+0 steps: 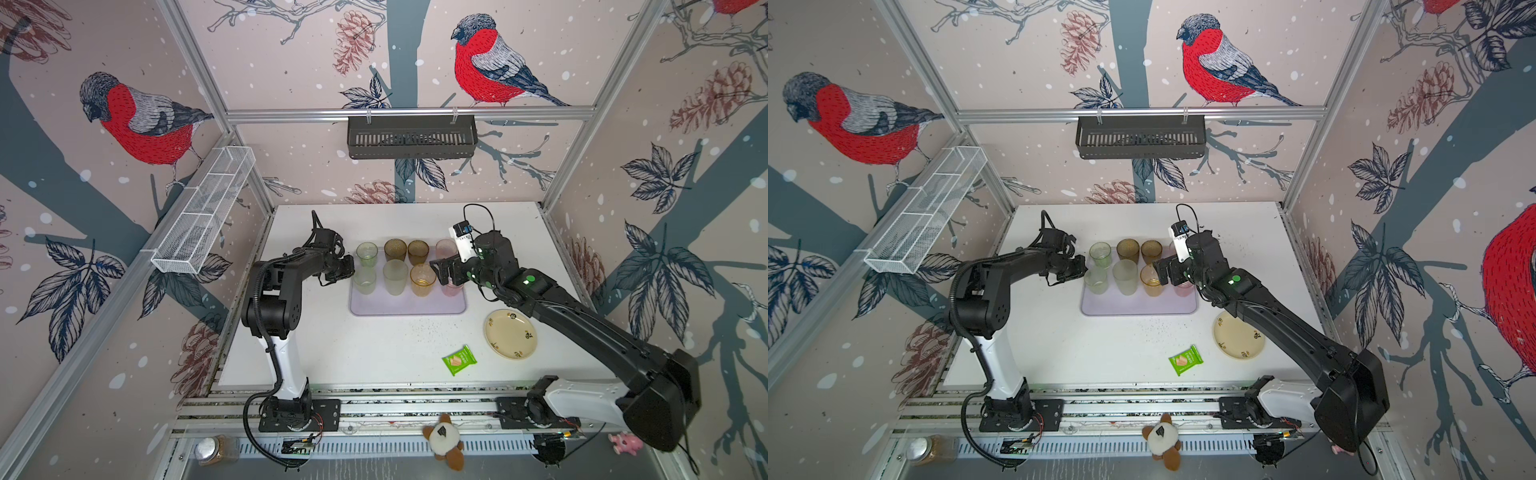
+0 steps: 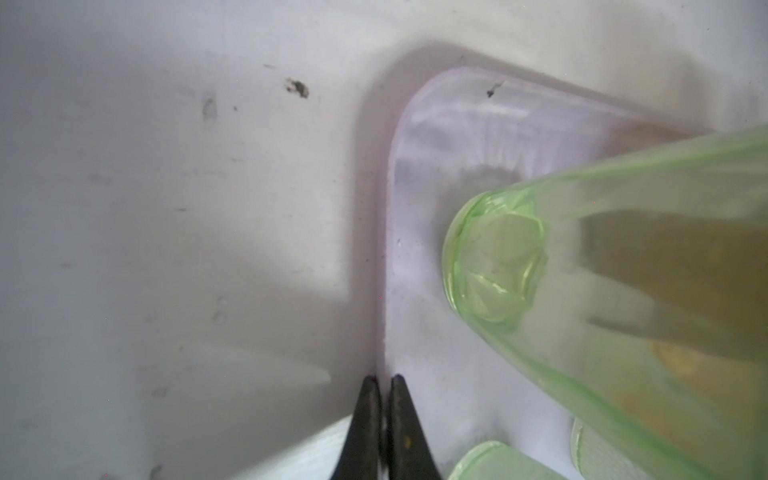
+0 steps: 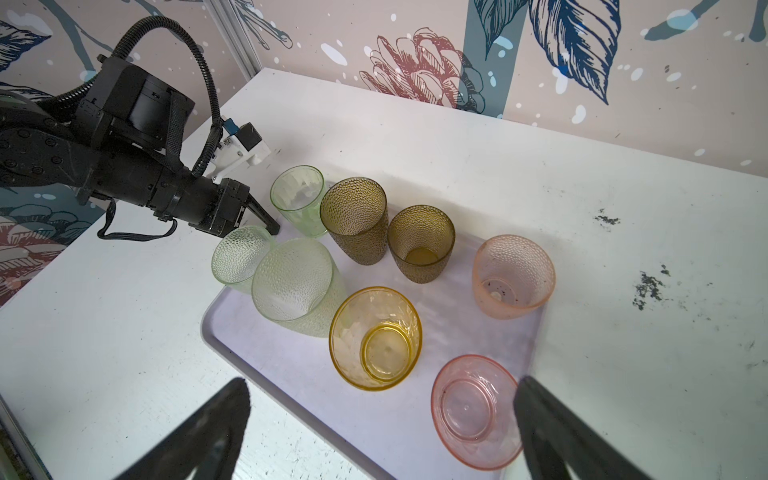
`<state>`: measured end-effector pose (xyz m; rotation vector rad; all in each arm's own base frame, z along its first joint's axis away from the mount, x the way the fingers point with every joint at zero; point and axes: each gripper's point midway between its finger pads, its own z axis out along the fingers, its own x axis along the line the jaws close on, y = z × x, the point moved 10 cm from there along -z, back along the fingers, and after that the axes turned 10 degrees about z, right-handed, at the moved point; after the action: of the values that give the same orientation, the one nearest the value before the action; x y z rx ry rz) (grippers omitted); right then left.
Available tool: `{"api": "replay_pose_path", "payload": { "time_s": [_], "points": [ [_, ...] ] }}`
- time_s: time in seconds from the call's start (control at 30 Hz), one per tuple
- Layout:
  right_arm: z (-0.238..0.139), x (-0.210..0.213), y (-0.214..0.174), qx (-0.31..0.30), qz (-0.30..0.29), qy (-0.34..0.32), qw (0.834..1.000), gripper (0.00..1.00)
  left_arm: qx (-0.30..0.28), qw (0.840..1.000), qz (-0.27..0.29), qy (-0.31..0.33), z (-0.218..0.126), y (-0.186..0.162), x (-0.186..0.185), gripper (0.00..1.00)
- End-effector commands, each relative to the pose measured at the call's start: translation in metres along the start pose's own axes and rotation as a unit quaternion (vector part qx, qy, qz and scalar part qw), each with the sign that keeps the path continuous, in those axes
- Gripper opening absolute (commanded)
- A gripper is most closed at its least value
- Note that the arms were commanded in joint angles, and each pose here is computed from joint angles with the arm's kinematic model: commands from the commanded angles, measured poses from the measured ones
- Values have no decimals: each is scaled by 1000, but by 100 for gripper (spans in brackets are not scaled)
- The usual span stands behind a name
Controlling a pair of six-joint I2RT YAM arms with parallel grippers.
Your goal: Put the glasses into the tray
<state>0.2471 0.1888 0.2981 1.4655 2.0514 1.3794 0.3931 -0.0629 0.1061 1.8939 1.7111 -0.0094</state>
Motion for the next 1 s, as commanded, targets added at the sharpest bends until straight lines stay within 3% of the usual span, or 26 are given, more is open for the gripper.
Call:
{"api": "replay_pose_path", "payload": {
  "time_s": [0.0, 0.23, 0.33, 0.53, 0.63, 0.83, 0.97],
  "points": [
    [-3, 2, 5, -11, 2, 1, 1000, 99, 9, 1000, 11, 14, 1, -4, 4, 0],
    [-4, 1, 6, -15, 4, -3, 1000, 99, -2, 999, 11, 32, -8, 0, 3, 23],
    [-6, 0, 7, -20, 6, -10, 1000, 99, -8, 999, 12, 48, -15, 1, 2, 27],
    [-15, -8, 13, -45, 18, -35, 998, 100, -35, 997, -6, 66, -45, 0, 3, 40],
    [-21, -20, 15, -61, 42, -53, 996, 99, -53, 995, -8, 79, -66, -3, 0, 53],
    [-48, -66, 17, -118, 108, -122, 979, 100, -98, 990, -8, 104, -104, -9, -12, 58],
    [-67, -94, 12, -158, 133, -157, 966, 99, -132, 984, -10, 117, -123, -15, -17, 79]
  ]
}}
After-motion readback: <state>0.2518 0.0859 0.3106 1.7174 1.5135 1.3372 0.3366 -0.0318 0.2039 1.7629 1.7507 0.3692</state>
